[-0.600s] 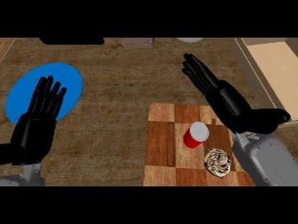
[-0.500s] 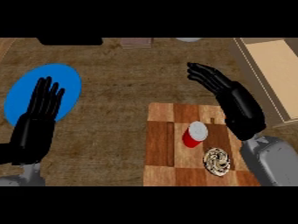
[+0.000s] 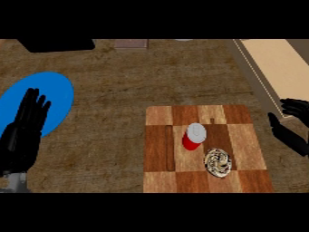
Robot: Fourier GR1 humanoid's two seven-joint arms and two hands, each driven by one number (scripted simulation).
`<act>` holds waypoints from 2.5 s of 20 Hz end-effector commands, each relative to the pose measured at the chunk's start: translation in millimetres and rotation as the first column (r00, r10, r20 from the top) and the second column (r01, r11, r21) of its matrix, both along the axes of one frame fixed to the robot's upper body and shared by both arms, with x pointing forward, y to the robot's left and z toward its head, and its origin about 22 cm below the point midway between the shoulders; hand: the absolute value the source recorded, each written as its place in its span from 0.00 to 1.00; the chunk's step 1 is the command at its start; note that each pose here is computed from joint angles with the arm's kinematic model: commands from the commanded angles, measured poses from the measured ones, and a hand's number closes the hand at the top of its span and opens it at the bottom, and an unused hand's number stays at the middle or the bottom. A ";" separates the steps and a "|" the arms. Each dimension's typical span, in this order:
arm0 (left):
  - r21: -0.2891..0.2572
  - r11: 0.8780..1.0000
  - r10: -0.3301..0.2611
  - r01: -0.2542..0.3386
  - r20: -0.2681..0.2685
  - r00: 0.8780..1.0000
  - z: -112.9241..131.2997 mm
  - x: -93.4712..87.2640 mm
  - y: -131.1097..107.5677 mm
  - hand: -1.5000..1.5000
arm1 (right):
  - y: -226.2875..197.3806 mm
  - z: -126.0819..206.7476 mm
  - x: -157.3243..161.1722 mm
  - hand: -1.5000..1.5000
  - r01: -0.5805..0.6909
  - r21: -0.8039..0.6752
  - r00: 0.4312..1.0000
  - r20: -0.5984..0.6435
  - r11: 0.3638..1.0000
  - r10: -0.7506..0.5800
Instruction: Pick the can from the cutting board and place it in the cardboard box
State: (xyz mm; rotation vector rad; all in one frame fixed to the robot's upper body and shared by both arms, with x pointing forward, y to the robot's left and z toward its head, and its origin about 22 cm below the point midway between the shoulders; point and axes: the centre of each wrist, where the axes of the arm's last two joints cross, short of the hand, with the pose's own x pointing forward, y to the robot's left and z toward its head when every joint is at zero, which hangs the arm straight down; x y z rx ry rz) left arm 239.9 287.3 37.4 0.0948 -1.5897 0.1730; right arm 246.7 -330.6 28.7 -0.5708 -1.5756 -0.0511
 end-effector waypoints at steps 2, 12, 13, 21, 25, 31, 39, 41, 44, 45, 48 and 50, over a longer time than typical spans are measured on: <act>0.031 0.999 -0.013 0.014 -0.044 0.999 9.5 9.4 -12.4 0.50 | 7.9 -7.0 -45.1 0.00 0.112 -0.173 0.990 0.109 0.979 -0.094; 0.016 0.999 -0.029 0.030 -0.032 0.999 13.3 24.6 -31.6 0.50 | -1.6 81.4 -69.5 0.00 -0.376 -0.333 0.868 -0.453 0.865 0.203; 0.019 0.999 -0.048 0.049 -0.047 0.998 17.9 23.8 -31.3 0.50 | 2.8 99.8 -65.4 0.00 -0.391 -0.335 0.856 -0.473 0.857 0.206; 0.011 0.998 -0.053 0.054 -0.046 0.997 29.4 26.0 -20.3 0.50 | 61.9 145.1 -53.1 0.00 -0.417 -0.200 0.833 -0.475 0.887 0.284; 0.018 0.997 -0.068 0.069 -0.064 0.996 21.3 20.9 -22.3 0.50 | 95.1 146.5 -41.6 0.00 -0.441 -0.188 0.820 -0.482 0.877 0.309; 0.028 0.997 -0.076 0.077 -0.041 0.996 32.5 26.3 -25.7 0.50 | 103.0 133.9 -28.3 0.00 -0.423 -0.214 0.793 -0.558 0.881 0.245; 0.022 0.999 -0.032 0.033 -0.040 0.999 29.9 28.2 -15.2 0.50 | 116.1 121.0 -21.3 0.00 -0.429 -0.158 0.780 -0.561 0.890 0.276; 0.010 0.998 -0.055 0.055 -0.052 0.997 15.9 18.6 -30.8 0.50 | 130.4 109.4 -27.8 0.00 -0.412 -0.163 0.778 -0.575 0.897 0.252; 0.018 0.999 -0.046 0.047 -0.051 0.998 9.3 11.5 -36.5 0.50 | 123.0 89.6 -24.5 0.00 -0.390 -0.183 0.802 -0.550 0.902 0.235; 0.007 0.999 -0.039 0.039 -0.044 0.998 29.3 39.1 -19.6 0.50 | 133.7 108.2 -4.9 0.00 -0.378 -0.193 0.802 -0.557 0.905 0.216; 0.020 0.998 -0.052 0.053 -0.047 0.998 13.0 13.3 -20.9 0.50 | 120.4 96.6 -27.8 0.00 -0.382 -0.202 0.803 -0.555 0.902 0.216; 0.013 0.999 -0.037 0.037 -0.052 0.998 0.6 26.6 -11.9 0.50 | 140.1 93.7 -10.1 0.00 -0.393 -0.179 0.800 -0.551 0.902 0.240</act>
